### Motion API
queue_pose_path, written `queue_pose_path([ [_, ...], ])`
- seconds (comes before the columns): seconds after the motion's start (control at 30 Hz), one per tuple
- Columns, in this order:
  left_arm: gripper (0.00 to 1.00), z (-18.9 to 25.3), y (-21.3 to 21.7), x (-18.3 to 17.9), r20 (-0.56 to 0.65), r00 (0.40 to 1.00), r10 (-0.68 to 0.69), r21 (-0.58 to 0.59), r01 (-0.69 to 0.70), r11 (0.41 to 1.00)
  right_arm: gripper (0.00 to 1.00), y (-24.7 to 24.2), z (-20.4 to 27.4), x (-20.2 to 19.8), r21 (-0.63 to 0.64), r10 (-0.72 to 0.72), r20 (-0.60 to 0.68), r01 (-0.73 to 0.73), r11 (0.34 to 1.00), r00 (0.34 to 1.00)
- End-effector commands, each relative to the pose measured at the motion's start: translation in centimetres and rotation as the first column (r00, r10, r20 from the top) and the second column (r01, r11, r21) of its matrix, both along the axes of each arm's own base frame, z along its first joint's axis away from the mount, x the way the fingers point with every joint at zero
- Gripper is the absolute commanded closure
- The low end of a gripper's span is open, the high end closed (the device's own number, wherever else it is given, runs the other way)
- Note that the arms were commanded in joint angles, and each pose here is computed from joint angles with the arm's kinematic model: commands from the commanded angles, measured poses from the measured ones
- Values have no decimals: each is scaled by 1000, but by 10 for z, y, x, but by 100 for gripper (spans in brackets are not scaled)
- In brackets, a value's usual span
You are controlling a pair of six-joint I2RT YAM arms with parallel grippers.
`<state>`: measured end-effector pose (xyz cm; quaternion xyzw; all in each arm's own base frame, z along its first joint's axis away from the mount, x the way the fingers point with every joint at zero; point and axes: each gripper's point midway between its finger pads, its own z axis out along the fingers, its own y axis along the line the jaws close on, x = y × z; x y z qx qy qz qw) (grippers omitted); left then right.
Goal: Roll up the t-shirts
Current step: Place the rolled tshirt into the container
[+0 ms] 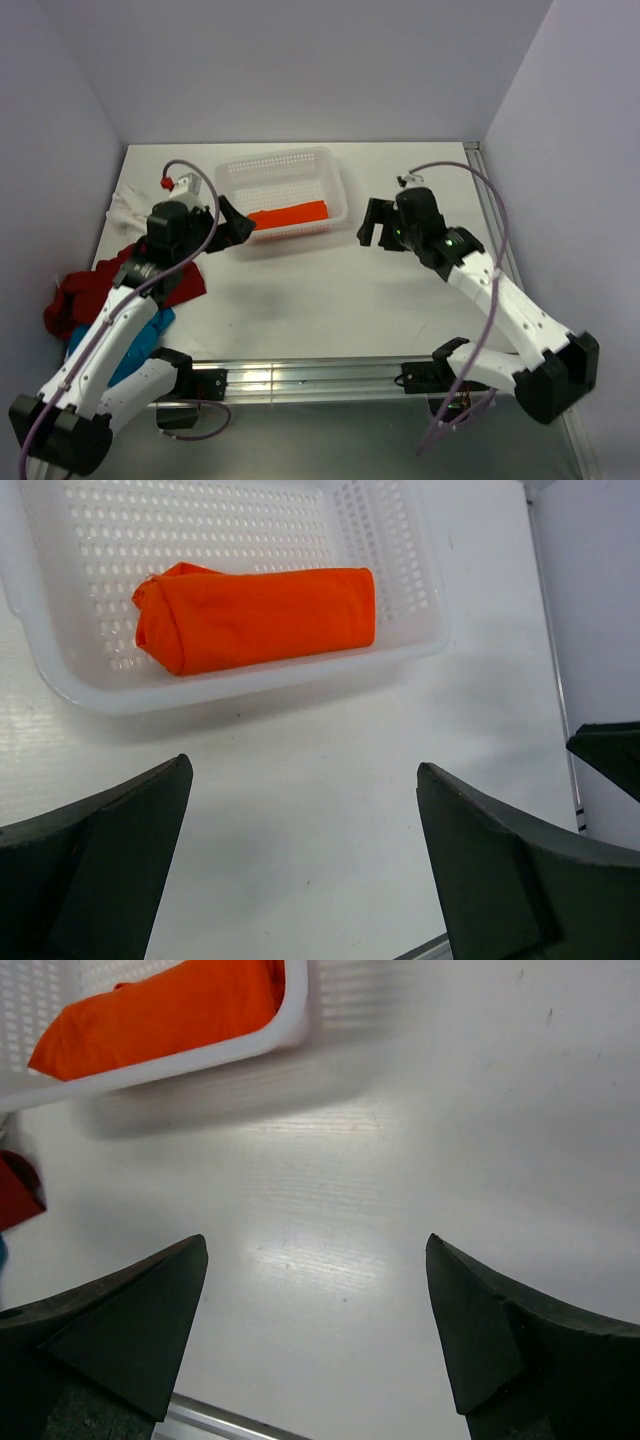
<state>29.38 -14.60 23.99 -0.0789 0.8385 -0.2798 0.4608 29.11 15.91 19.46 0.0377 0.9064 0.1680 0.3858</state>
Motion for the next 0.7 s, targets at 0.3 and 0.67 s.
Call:
queue_pose_path([
  [0.3, 1, -47, 7, -43, 13, 999, 39, -145, -36, 989, 7, -60, 12, -36, 199, -312, 235, 268, 943, 921],
  [0.67, 1, -70, 15, -56, -7, 997, 82, -182, -82, 980, 8, -66, -24, -46, 185, -364, 134, 337, 923, 922],
])
